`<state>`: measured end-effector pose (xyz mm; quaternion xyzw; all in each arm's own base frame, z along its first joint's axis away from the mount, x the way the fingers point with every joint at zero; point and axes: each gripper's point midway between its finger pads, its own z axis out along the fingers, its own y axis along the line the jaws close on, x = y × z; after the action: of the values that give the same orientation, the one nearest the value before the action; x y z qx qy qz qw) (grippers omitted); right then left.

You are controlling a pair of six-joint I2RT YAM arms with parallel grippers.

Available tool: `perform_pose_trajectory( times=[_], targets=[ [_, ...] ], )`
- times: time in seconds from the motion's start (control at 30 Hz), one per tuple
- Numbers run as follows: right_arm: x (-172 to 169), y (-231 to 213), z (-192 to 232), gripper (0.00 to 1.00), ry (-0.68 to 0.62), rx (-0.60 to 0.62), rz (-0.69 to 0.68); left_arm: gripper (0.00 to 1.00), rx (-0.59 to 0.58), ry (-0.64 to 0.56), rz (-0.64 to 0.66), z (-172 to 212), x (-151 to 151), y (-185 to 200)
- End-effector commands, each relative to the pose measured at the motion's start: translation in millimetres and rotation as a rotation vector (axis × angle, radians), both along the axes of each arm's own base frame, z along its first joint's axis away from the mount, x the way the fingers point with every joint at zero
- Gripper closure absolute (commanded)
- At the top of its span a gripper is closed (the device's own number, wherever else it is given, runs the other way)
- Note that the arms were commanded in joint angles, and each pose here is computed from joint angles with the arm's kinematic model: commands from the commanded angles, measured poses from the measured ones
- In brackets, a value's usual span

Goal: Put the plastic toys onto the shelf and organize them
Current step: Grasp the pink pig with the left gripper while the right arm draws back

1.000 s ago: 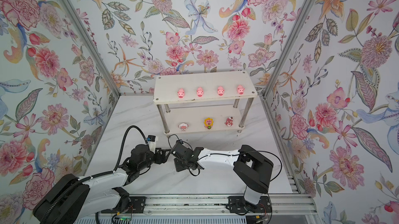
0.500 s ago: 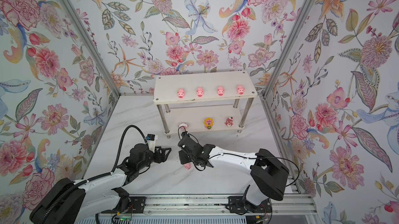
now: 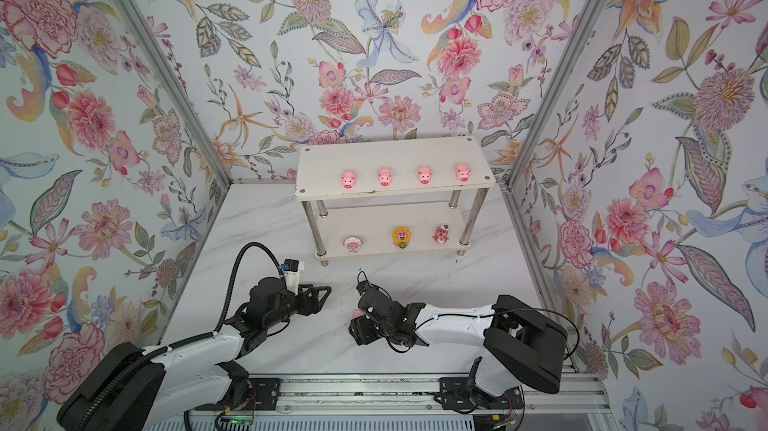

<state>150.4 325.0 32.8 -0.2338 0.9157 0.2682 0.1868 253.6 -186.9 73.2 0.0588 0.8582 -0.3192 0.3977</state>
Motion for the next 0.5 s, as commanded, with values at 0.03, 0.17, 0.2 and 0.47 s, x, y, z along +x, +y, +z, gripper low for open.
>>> perform_pose_trajectory(
  times=[0.03,0.17,0.2,0.47],
  targets=[
    [-0.7,31.2,4.5,0.33,-0.004,0.074,0.040,0.20,-0.008,0.011,-0.016,-1.3,-6.3,-3.0],
    [-14.4,61.5,12.3,0.33,0.001,0.137,0.119,0.20,0.011,0.037,-0.023,-7.9,-11.2,-2.6],
    [-18.0,67.7,14.7,0.33,-0.002,0.150,0.137,0.20,0.016,0.045,-0.024,-9.8,-12.4,-2.3],
    [-9.3,39.5,33.1,0.34,-0.055,0.164,0.090,0.15,0.076,0.115,-0.074,-32.2,-44.0,-4.0]
  ],
)
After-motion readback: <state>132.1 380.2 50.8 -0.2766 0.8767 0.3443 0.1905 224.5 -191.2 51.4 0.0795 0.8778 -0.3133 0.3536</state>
